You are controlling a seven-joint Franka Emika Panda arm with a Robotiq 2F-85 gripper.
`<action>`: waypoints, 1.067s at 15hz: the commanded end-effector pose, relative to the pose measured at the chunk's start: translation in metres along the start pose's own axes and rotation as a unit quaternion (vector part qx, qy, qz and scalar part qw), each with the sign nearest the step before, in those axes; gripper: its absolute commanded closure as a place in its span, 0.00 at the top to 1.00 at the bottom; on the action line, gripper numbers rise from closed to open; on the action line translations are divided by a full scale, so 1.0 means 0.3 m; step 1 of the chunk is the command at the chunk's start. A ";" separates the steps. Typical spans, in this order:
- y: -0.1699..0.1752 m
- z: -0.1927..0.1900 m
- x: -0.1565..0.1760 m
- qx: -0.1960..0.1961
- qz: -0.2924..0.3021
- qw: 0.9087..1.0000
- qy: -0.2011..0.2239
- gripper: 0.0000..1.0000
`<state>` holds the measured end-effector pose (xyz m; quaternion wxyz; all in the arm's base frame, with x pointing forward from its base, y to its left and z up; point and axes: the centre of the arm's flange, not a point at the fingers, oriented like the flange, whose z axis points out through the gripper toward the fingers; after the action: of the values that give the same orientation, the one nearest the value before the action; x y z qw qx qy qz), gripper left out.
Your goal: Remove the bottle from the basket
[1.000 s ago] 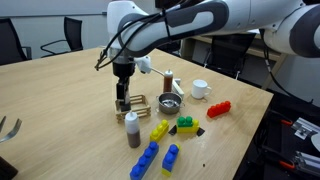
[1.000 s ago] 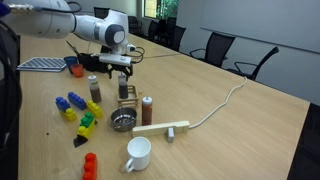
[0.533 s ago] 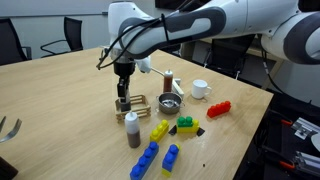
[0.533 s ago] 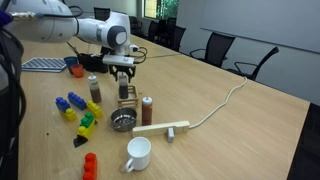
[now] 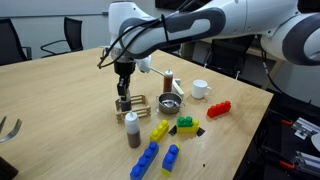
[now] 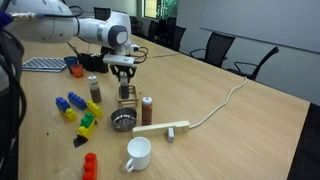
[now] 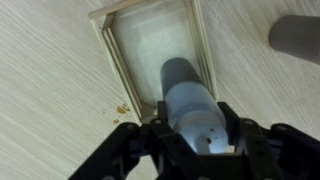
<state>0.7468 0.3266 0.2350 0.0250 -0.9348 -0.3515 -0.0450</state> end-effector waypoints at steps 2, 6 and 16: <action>0.050 -0.047 0.071 -0.039 0.021 0.999 -0.010 0.27; 0.073 -0.163 0.073 -0.063 0.030 0.997 0.010 0.27; 0.155 -0.612 -0.037 -0.131 0.131 0.980 0.072 0.27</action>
<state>0.7712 0.2790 0.3970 -0.0568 -0.9549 -0.2465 -0.1557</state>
